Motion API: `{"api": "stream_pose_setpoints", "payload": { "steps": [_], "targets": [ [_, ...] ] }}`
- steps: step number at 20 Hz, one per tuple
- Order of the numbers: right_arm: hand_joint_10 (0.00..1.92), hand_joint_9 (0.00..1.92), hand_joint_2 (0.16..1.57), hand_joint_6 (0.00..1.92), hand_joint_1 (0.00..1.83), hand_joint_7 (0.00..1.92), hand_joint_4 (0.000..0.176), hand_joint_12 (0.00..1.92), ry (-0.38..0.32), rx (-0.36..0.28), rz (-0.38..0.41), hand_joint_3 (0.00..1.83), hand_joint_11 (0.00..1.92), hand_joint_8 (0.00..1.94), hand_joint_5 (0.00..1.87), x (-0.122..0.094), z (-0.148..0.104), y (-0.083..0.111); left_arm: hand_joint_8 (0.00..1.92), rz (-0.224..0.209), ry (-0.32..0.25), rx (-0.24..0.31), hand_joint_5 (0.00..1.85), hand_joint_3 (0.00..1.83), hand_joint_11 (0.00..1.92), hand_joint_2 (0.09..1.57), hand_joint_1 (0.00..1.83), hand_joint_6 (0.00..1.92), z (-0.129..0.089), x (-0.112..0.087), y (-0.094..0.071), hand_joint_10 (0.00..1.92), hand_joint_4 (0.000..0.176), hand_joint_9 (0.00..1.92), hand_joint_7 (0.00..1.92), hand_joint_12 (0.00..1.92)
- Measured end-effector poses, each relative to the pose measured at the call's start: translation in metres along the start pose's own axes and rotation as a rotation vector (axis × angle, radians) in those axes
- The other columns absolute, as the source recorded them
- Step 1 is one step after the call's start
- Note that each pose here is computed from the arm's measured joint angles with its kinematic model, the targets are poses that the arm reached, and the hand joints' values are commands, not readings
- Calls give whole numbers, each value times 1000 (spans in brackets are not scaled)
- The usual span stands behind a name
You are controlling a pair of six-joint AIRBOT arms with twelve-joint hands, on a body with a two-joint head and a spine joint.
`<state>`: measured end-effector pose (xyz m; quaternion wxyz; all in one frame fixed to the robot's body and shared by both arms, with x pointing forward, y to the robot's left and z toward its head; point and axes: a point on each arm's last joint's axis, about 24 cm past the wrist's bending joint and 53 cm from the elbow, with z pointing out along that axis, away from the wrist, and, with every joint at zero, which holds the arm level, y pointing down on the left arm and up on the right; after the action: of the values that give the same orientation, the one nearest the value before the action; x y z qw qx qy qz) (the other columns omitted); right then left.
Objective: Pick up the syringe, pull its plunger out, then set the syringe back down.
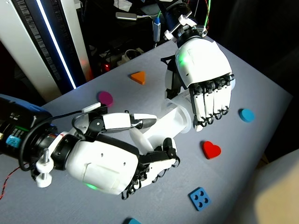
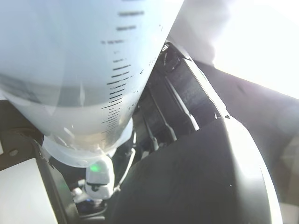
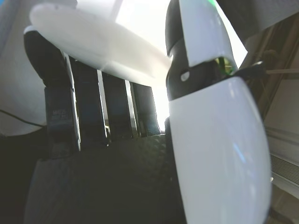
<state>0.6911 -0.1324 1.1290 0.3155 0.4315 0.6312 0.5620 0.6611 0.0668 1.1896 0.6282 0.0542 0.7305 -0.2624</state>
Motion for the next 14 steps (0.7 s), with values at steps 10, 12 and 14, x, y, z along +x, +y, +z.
{"api": "stream_pose_setpoints", "payload": {
  "steps": [10, 12, 14],
  "targets": [
    [1483, 789, 1215, 1327, 1345, 850, 0, 1515, -33, 2, -13, 1, 687, 1196, 615, -19, -9, -3, 794, -5, 5, 4, 959, 0, 918, 1087, 1386, 891, -1, 1, -1, 1186, 0, 959, 1081, 997],
    [1504, 772, 1220, 1342, 1343, 848, 0, 1514, -37, -2, -23, 0, 673, 1202, 611, -23, -10, -1, 800, -9, 5, 4, 940, 1, 925, 1088, 1386, 898, -1, 1, -1, 1184, 0, 960, 1086, 993],
    [1481, 791, 1213, 1326, 1346, 850, 0, 1517, -42, -5, -28, 0, 678, 1192, 627, -27, -12, 2, 738, -9, 3, 3, 927, 0, 920, 1077, 1391, 884, -1, 0, -1, 1148, 0, 1007, 1136, 988]
  ]
}}
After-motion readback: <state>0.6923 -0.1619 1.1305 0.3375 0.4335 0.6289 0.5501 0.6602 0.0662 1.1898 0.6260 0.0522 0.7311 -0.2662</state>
